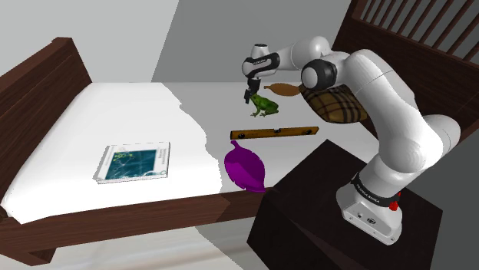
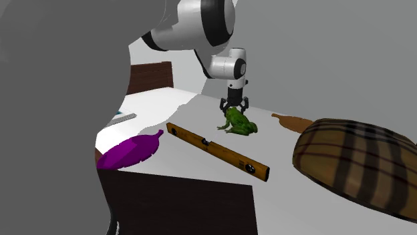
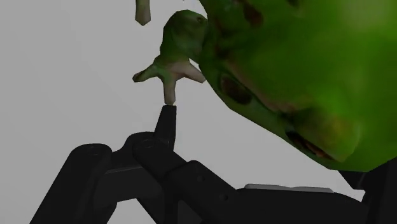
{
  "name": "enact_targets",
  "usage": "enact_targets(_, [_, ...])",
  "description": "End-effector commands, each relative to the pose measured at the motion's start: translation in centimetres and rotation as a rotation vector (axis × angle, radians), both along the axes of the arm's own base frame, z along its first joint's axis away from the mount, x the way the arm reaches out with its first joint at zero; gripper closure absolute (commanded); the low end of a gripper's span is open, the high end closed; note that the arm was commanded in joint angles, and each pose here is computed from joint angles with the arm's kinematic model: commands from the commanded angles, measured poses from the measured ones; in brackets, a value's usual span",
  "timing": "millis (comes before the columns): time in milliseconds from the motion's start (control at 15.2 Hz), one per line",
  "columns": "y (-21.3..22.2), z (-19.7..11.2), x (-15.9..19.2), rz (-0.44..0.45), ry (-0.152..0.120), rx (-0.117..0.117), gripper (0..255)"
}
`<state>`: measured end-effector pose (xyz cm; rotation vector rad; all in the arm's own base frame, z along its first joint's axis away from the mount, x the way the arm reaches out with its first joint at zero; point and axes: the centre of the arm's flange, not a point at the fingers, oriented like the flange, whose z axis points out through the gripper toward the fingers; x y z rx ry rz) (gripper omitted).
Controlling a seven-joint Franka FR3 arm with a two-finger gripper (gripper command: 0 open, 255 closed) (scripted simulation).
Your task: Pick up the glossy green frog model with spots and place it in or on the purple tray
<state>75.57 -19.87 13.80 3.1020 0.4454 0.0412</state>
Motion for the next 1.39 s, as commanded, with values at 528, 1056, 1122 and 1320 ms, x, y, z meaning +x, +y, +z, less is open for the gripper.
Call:
enact_targets(528, [0.4,-2.8,-0.6,-0.004,0.039,0.005,255])
enact_targets(1056, [0.3,-2.1,-0.2,-0.002,0.033,0.006,0])
enact_targets(1122, [1.7,-1.7,-0.6,0.097,0.052,-0.012,0])
enact_targets(1320, [5.4,-0.6,-2.4,0.391,0.110,-0.063,0])
